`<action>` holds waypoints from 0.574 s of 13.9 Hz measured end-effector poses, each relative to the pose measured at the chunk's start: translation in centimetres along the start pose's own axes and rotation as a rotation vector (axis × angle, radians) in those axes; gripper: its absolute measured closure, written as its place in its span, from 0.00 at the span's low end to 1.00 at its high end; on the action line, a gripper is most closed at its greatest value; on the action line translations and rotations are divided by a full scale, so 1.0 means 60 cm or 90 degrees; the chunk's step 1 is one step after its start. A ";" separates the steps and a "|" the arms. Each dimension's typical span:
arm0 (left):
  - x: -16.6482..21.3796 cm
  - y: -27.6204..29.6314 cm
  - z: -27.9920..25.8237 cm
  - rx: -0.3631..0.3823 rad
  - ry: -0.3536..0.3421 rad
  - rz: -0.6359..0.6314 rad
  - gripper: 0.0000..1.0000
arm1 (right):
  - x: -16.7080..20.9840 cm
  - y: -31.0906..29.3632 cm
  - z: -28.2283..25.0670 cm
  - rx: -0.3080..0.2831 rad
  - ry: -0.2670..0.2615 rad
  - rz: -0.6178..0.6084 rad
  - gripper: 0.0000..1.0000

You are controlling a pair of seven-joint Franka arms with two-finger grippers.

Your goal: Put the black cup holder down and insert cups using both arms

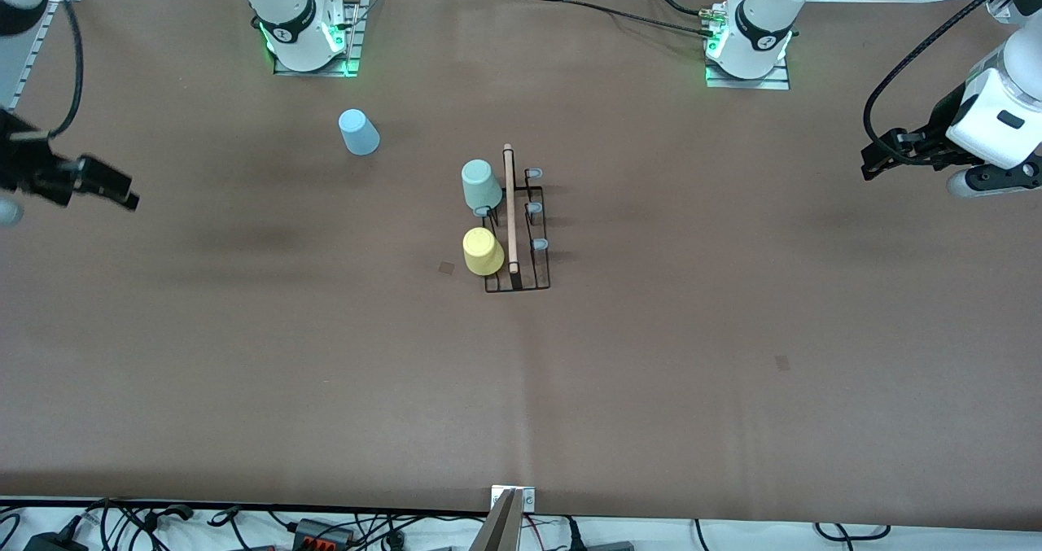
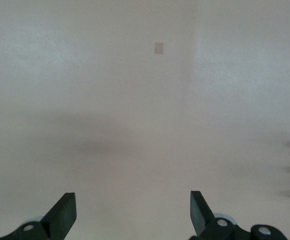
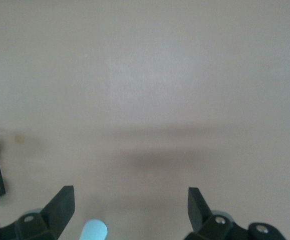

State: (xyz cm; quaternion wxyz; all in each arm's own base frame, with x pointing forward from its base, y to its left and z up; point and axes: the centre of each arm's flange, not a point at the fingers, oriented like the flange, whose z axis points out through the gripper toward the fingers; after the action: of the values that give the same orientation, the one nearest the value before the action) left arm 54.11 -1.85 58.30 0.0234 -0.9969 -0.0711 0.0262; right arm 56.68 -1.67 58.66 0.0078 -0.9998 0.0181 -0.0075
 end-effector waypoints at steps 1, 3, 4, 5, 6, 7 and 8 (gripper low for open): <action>0.000 0.000 0.000 0.000 0.000 0.000 0.00 | -0.019 0.000 -0.003 0.000 -0.009 -0.005 0.00; 0.000 0.000 0.000 0.000 0.000 0.000 0.00 | -0.037 0.000 -0.007 0.000 -0.015 -0.008 0.00; 0.000 0.000 0.000 0.000 0.000 0.000 0.00 | -0.038 0.000 -0.008 0.000 -0.014 -0.011 0.00; 0.000 0.000 0.000 0.000 0.000 0.000 0.00 | -0.038 0.000 -0.007 0.000 -0.015 -0.013 0.00; 0.000 0.000 0.000 0.000 0.000 0.000 0.00 | -0.038 0.000 -0.007 0.000 -0.015 -0.013 0.00; 0.000 0.000 0.000 0.000 0.000 0.000 0.00 | -0.038 0.000 -0.007 0.000 -0.014 -0.014 0.00; 0.000 0.000 0.000 0.000 0.000 0.000 0.00 | -0.038 0.000 -0.008 0.000 -0.014 -0.014 0.00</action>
State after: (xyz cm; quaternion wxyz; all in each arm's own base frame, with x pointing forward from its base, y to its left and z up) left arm 54.10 -1.85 58.30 0.0234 -0.9968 -0.0711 0.0264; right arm 54.40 -1.60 59.09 0.0080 -0.9999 0.0069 0.0032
